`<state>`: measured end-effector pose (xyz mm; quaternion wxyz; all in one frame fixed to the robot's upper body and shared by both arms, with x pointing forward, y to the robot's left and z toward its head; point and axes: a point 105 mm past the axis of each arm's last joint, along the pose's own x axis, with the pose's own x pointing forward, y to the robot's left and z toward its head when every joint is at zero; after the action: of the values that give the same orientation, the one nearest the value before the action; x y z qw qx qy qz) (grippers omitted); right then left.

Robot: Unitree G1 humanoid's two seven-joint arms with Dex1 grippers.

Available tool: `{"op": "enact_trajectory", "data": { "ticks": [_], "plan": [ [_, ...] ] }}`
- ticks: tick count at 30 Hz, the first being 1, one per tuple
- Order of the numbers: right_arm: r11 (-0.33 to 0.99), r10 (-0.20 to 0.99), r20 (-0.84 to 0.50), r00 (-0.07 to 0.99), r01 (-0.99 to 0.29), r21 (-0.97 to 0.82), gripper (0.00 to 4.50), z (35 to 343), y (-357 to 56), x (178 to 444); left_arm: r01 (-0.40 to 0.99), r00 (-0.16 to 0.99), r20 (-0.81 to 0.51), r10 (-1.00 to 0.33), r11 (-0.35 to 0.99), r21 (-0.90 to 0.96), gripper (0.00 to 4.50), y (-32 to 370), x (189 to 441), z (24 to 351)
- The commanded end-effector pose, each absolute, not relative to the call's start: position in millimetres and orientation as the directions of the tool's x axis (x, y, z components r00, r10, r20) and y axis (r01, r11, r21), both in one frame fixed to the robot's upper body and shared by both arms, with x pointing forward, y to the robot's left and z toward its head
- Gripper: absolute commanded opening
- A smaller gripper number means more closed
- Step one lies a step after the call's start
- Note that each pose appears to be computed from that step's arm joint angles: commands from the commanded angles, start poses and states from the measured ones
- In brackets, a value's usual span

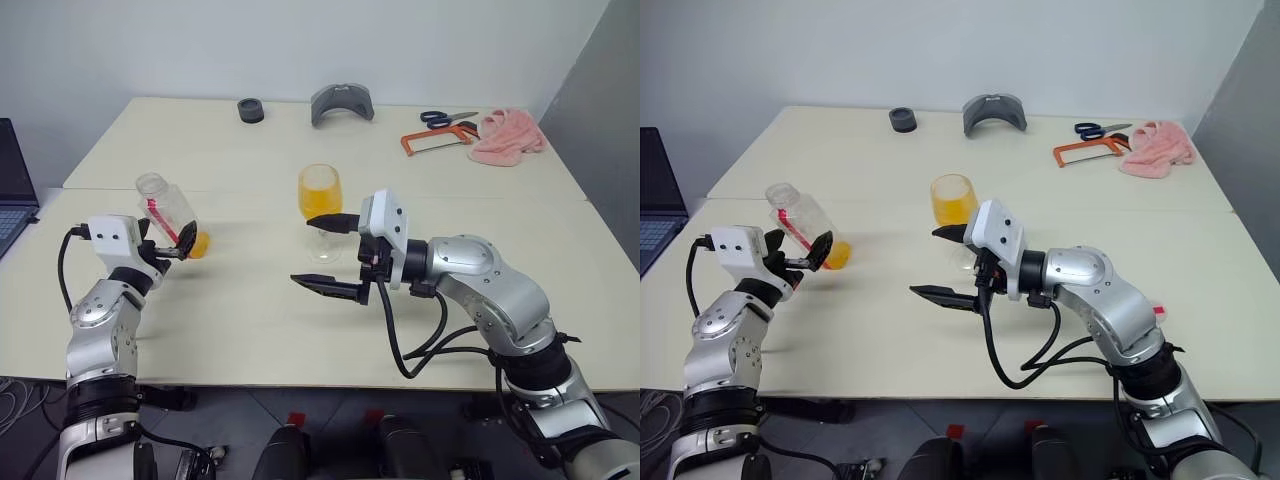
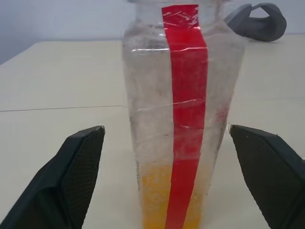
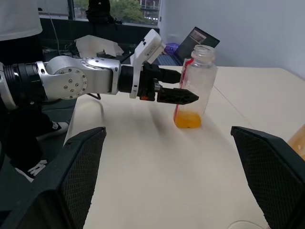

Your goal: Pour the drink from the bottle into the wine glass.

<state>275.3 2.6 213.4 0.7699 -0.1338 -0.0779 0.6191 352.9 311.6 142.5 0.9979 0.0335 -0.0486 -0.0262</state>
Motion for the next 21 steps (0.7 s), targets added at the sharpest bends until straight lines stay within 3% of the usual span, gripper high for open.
{"op": "enact_trajectory", "data": {
  "ticks": [1, 5, 8, 10, 12, 16, 21],
  "plan": [
    [0.202, 0.972, -0.046, 0.231, -0.917, -0.343, 4.5, 204, -3, 271, 0.041, 0.984, 0.165, -0.061, 0.992, 0.123, 4.46, 308, 344, 157],
    [0.302, 0.946, 0.004, 0.323, -0.879, -0.369, 4.5, 182, -20, 274, 0.025, 0.983, 0.179, -0.046, 0.993, 0.117, 4.46, 308, 329, 157],
    [0.448, 0.888, 0.058, 0.456, -0.83, -0.333, 4.5, 158, -44, 280, 0.012, 0.979, 0.2, -0.042, 0.989, 0.149, 4.46, 302, 310, 159],
    [0.647, 0.758, 0.159, 0.632, -0.699, -0.305, 4.5, 151, -71, 296, -0.001, 0.983, 0.179, -0.031, 0.984, 0.176, 4.46, 296, 301, 154],
    [0.746, 0.658, 0.177, 0.732, -0.602, -0.285, 4.5, 134, -91, 301, -0.009, 0.984, 0.177, -0.027, 0.979, 0.202, 4.46, 288, 294, 152],
    [0.766, 0.635, 0.114, 0.764, -0.602, -0.228, 4.5, 104, -95, 295, -0.018, 0.986, 0.167, -0.015, 0.981, 0.193, 4.46, 277, 286, 143],
    [0.826, 0.562, 0.148, 0.814, -0.542, -0.154, 4.5, 111, -109, 310, -0.002, 0.988, 0.153, -0.024, 0.986, 0.169, 4.46, 271, 284, 137]
  ]
}}
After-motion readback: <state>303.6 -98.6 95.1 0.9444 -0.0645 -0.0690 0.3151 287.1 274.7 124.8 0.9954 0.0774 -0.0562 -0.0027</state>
